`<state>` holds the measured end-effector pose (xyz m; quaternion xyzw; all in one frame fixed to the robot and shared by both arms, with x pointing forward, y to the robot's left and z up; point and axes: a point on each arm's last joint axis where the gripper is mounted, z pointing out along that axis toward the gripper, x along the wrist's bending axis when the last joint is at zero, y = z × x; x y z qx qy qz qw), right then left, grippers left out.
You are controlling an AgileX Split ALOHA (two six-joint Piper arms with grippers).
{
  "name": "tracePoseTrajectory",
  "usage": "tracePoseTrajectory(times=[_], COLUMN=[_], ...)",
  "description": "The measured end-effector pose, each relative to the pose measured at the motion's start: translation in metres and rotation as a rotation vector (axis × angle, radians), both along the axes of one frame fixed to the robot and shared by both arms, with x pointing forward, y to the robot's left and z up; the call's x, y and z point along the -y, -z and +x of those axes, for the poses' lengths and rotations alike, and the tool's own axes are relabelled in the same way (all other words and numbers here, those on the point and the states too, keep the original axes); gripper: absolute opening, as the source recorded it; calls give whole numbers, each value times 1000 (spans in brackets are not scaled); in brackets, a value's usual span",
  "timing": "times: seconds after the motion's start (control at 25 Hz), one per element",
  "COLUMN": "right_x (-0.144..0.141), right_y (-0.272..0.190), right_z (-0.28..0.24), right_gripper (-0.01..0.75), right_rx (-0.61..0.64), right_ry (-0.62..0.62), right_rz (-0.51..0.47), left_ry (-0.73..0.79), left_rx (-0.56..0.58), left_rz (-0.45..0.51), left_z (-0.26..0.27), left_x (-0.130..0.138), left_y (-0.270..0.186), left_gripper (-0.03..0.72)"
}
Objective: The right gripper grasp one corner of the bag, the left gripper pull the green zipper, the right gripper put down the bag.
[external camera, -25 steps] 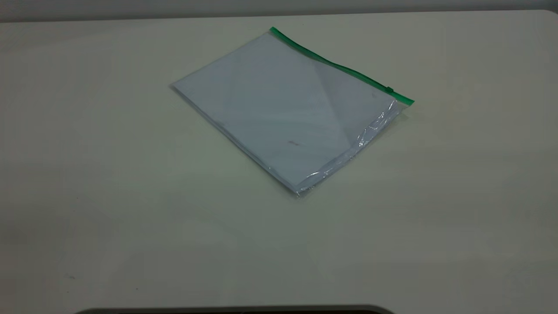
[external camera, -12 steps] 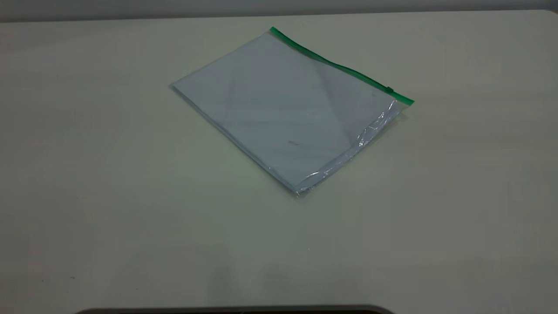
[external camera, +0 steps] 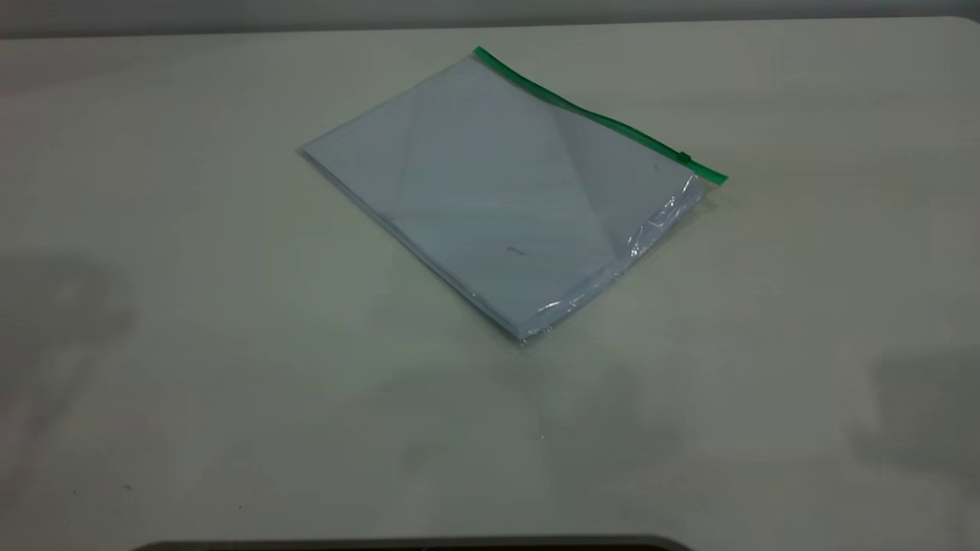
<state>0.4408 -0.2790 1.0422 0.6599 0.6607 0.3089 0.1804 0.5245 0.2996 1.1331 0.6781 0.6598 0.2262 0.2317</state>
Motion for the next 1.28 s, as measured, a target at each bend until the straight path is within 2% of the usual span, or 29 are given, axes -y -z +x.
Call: tracePoseTrajectory(times=[0.24, 0.4, 0.64, 0.88, 1.04, 1.28], right_x=[-9, -23, -39, -55, -49, -17], right_y=[52, 87, 130, 163, 180, 218], right_z=[46, 71, 114, 148, 166, 189], right_gripper=[541, 541, 541, 541, 541, 541], right_rx=[-105, -187, -260, -272, -272, -275], right_ry=[-45, -87, -195, -327, -345, -295], right_rz=[-7, 29, 84, 186, 268, 386], left_ry=[152, 239, 279, 281, 281, 279], left_rx=[-80, -138, -227, -248, -241, -230], left_rz=[48, 28, 11, 10, 10, 10], left_z=[51, 67, 79, 82, 83, 84], left_x=[13, 32, 48, 49, 49, 49], left_y=[48, 76, 110, 119, 118, 117], left_gripper=[575, 575, 575, 575, 575, 575])
